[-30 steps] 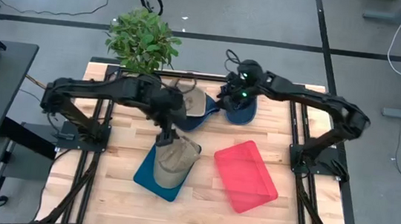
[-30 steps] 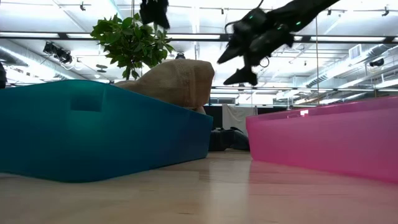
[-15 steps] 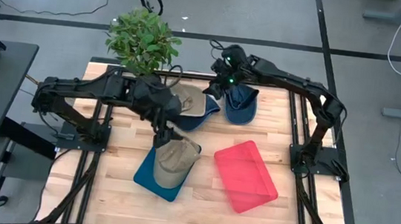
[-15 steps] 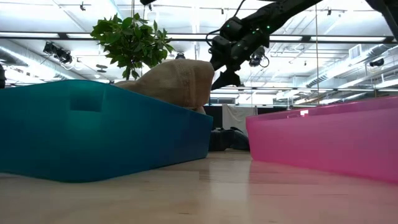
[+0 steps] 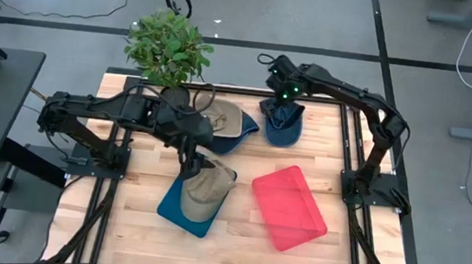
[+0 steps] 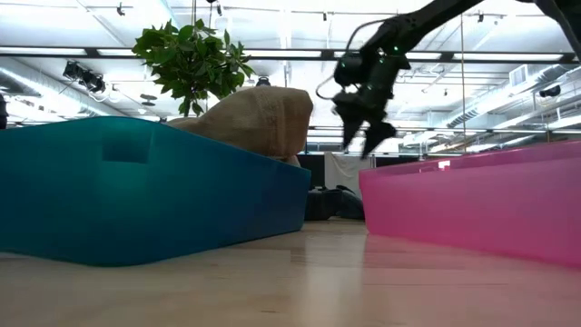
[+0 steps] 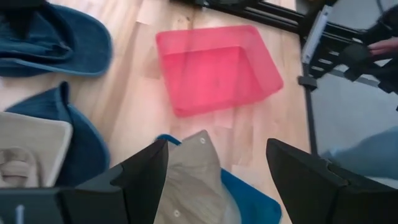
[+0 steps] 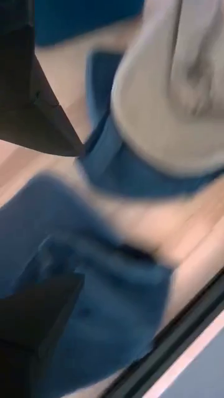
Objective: Pick & Place hat
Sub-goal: Put the blue cap into the pink bin
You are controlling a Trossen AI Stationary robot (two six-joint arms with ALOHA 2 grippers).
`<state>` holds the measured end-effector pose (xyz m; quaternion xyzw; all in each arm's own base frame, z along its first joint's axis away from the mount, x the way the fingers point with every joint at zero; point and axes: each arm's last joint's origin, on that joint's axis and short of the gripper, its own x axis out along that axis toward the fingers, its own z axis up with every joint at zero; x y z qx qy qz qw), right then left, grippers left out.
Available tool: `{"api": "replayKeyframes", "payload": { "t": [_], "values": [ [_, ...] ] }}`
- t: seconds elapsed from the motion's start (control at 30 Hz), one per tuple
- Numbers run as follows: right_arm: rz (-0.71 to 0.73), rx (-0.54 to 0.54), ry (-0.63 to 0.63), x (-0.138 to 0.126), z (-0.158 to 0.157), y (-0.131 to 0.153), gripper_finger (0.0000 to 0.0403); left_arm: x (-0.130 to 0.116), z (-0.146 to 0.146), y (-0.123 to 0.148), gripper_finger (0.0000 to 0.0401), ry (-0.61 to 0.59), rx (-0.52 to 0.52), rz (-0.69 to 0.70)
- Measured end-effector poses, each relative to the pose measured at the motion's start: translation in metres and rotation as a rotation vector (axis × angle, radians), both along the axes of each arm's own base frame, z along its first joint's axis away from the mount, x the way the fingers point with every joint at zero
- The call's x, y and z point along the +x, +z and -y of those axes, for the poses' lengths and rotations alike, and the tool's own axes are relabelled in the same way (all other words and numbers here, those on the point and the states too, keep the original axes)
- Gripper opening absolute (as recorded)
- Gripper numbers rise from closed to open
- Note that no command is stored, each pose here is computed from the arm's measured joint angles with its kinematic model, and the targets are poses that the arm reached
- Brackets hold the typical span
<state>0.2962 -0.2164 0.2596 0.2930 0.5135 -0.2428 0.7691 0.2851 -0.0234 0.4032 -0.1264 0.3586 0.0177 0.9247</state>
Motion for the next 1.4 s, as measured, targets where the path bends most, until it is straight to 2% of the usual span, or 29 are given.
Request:
{"api": "replayKeyframes", "payload": {
  "t": [0.13, 0.27, 0.33, 0.5, 0.8, 0.9, 0.97, 1.03, 1.13, 1.17, 1.27, 1.4],
  "values": [
    [-0.136, 0.054, -0.085, -0.027, 0.002, -0.010, 0.0322, 0.000, -0.001, 0.000, 0.0277, 0.027, 0.023, 0.003],
    [-0.222, 0.023, -0.175, -0.059, -0.006, -0.020, 0.0322, 0.000, -0.002, 0.000, 0.0277, 0.052, 0.047, 0.008],
    [-0.207, 0.025, -0.242, -0.075, -0.012, -0.027, 0.0322, 0.001, -0.003, 0.001, 0.0277, 0.071, 0.062, 0.018],
    [-0.058, 0.069, -0.412, -0.101, -0.025, -0.051, 0.0322, 0.004, -0.005, 0.005, 0.0277, 0.124, 0.099, 0.075],
    [0.022, 0.153, -0.514, -0.106, -0.033, -0.097, 0.0310, 0.010, -0.024, 0.012, 0.0277, 0.204, 0.104, 0.157],
    [0.036, 0.161, -0.521, -0.107, -0.034, -0.104, 0.0271, 0.010, -0.026, 0.012, 0.0277, 0.213, 0.102, 0.157],
    [0.029, 0.167, -0.535, -0.109, -0.036, -0.109, 0.0226, 0.010, -0.026, 0.012, 0.0277, 0.211, 0.103, 0.157],
    [0.028, 0.173, -0.549, -0.111, -0.038, -0.113, 0.0164, 0.010, -0.026, 0.012, 0.0277, 0.210, 0.104, 0.157],
    [0.049, 0.192, -0.525, -0.112, -0.040, -0.116, 0.0049, 0.010, -0.026, 0.012, 0.0277, 0.209, 0.104, 0.157],
    [0.071, 0.188, -0.496, -0.111, -0.040, -0.113, 0.0027, 0.010, -0.026, 0.012, 0.0277, 0.209, 0.104, 0.157],
    [0.097, 0.177, -0.476, -0.113, -0.042, -0.104, 0.0019, 0.010, -0.026, 0.012, 0.0277, 0.208, 0.106, 0.156],
    [0.201, 0.100, -0.451, -0.116, -0.047, -0.067, 0.0008, 0.010, -0.026, 0.012, 0.0277, 0.180, 0.142, 0.154]
  ]
}}
